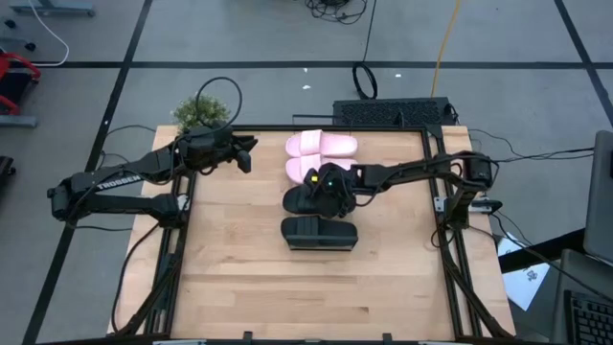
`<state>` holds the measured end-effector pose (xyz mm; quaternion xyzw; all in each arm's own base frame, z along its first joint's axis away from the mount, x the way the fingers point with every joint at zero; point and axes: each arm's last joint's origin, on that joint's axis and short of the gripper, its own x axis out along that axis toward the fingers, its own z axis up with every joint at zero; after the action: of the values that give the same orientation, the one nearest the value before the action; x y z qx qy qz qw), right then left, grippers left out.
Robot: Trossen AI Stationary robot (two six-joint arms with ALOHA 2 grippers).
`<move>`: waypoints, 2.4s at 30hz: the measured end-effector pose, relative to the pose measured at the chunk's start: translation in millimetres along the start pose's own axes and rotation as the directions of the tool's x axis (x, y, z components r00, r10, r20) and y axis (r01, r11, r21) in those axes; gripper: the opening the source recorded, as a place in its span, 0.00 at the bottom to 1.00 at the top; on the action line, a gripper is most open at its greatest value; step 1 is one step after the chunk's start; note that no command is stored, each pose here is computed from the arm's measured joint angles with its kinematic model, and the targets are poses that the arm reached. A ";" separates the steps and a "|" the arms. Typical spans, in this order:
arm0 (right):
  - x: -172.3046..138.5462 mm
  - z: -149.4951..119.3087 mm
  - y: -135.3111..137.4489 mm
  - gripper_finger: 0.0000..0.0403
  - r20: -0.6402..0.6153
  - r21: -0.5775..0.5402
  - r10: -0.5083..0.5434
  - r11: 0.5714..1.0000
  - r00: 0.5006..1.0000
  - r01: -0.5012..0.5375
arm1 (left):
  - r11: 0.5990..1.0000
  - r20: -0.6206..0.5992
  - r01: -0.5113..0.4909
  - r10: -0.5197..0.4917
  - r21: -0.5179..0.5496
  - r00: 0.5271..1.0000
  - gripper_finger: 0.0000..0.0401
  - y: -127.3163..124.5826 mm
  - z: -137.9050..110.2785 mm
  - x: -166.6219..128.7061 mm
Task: Pick and place slides into the shelf
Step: Put the black slipper on the shelf
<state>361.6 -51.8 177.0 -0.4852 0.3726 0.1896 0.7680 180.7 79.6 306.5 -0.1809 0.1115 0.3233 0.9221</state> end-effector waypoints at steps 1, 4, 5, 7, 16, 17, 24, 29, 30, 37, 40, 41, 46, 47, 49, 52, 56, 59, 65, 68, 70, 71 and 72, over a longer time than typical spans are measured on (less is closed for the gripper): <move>-0.9 1.3 0.3 0.39 -0.013 -0.015 -0.005 1.000 1.000 0.005 | 1.000 -0.001 0.002 -0.002 0.000 1.000 0.21 -0.3 -0.1 0.0; -3.9 5.7 0.9 0.40 -0.015 -0.034 -0.009 0.999 1.000 0.008 | 1.000 -0.001 0.003 -0.003 0.001 1.000 0.21 -0.5 -0.2 -0.1; -6.1 6.9 0.6 0.40 -0.015 -0.036 -0.012 0.999 1.000 0.011 | 1.000 -0.002 0.004 -0.004 0.001 1.000 0.21 -0.7 -0.3 -0.1; -9.5 7.7 -0.1 0.40 -0.017 -0.037 -0.016 0.999 1.000 0.015 | 1.000 -0.003 0.009 -0.009 0.003 1.000 0.21 -1.7 -0.6 -0.3; -20.6 8.4 -1.3 0.40 -0.012 -0.056 -0.007 0.998 1.000 0.006 | 0.999 -0.009 0.033 -0.033 0.005 0.999 0.21 -6.4 -2.3 -1.5; -20.6 8.4 -1.2 0.40 -0.012 -0.057 -0.006 0.998 1.000 0.005 | 0.999 -0.009 0.034 -0.034 0.005 0.999 0.21 -6.7 -2.4 -1.6; -20.6 10.5 -0.3 0.40 -0.005 -0.066 -0.003 0.998 1.000 0.003 | 0.999 -0.011 0.040 -0.040 0.003 0.999 0.21 -8.1 -2.9 -1.9; -20.7 10.1 -0.6 0.40 -0.019 -0.067 -0.010 0.998 1.000 0.008 | 0.999 -0.009 0.038 -0.038 0.004 0.999 0.21 -8.1 -2.9 -1.9; -20.7 10.0 -0.6 0.40 -0.027 -0.067 -0.013 0.998 1.000 0.011 | 0.999 -0.009 0.038 -0.038 0.007 0.999 0.21 -8.1 -2.9 -1.9; -20.9 9.8 -1.3 0.40 -0.049 0.002 -0.028 1.000 0.998 0.028 | 0.999 -0.009 0.038 -0.038 0.012 0.999 0.21 -8.1 -2.8 -1.9; -20.8 11.5 -0.6 0.40 -0.047 0.025 -0.028 0.999 0.999 0.029 | 0.999 -0.009 0.038 -0.038 0.012 0.999 0.21 -8.1 -2.8 -1.9; -20.8 11.7 -0.6 0.40 -0.047 0.035 -0.028 0.999 0.999 0.029 | 0.999 -0.008 0.038 -0.038 0.011 0.999 0.21 -8.1 -2.8 -1.9; -21.0 11.6 -0.7 0.40 -0.048 0.047 -0.029 0.998 0.998 0.031 | 0.999 -0.008 0.038 -0.038 0.007 0.999 0.21 -8.1 -2.8 -1.9; -21.1 11.7 -0.7 0.40 -0.049 0.047 -0.029 0.998 0.998 0.032 | 0.999 -0.008 0.038 -0.038 0.007 0.999 0.21 -8.1 -2.8 -1.9; -21.1 11.7 -0.7 0.40 -0.049 0.050 -0.029 0.998 0.998 0.032 | 0.999 -0.008 0.038 -0.038 0.007 0.999 0.21 -8.1 -2.8 -1.9; -21.3 11.6 -0.8 0.40 -0.054 0.051 -0.032 0.998 0.998 0.035 | 0.999 -0.008 0.038 -0.038 0.011 0.999 0.21 -8.1 -2.8 -1.9; -25.9 12.4 -2.2 0.40 -0.104 0.045 -0.062 0.997 0.993 0.067 | 0.999 -0.008 0.038 -0.038 0.012 0.999 0.21 -8.1 -2.8 -1.9; -30.8 14.1 0.0 0.40 -0.114 0.038 -0.044 0.998 0.993 0.049 | 0.999 -0.008 0.038 -0.038 0.021 0.999 0.21 -8.1 -2.7 -1.9; -38.7 19.4 6.6 0.40 -0.121 0.061 0.007 0.998 0.993 0.000 | 0.999 -0.009 0.038 -0.037 0.032 0.999 0.21 -8.2 -2.9 -1.6; -44.5 21.4 7.0 0.40 -0.122 0.060 0.008 0.998 0.992 0.000 | 0.999 -0.008 0.038 -0.037 0.033 0.999 0.21 -8.2 -2.8 -1.6; -48.6 22.3 7.3 0.40 -0.133 0.058 0.002 0.998 0.991 0.006 | 0.999 -0.009 0.041 -0.040 0.034 0.999 0.21 -8.8 -3.1 -1.7; -51.6 22.9 5.5 0.40 -0.132 0.059 -0.017 0.998 0.991 0.025 | 0.999 -0.009 0.040 -0.040 0.034 0.999 0.21 -8.8 -3.1 -1.7; -55.0 23.4 4.2 0.40 -0.128 0.063 -0.027 0.997 0.991 0.035 | 0.999 -0.009 0.041 -0.040 0.035 0.999 0.21 -8.9 -3.1 -1.8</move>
<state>332.2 -25.2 222.0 -0.4768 0.4190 0.1340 0.7610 184.7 70.9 306.6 -0.1682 0.1175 0.3017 0.9311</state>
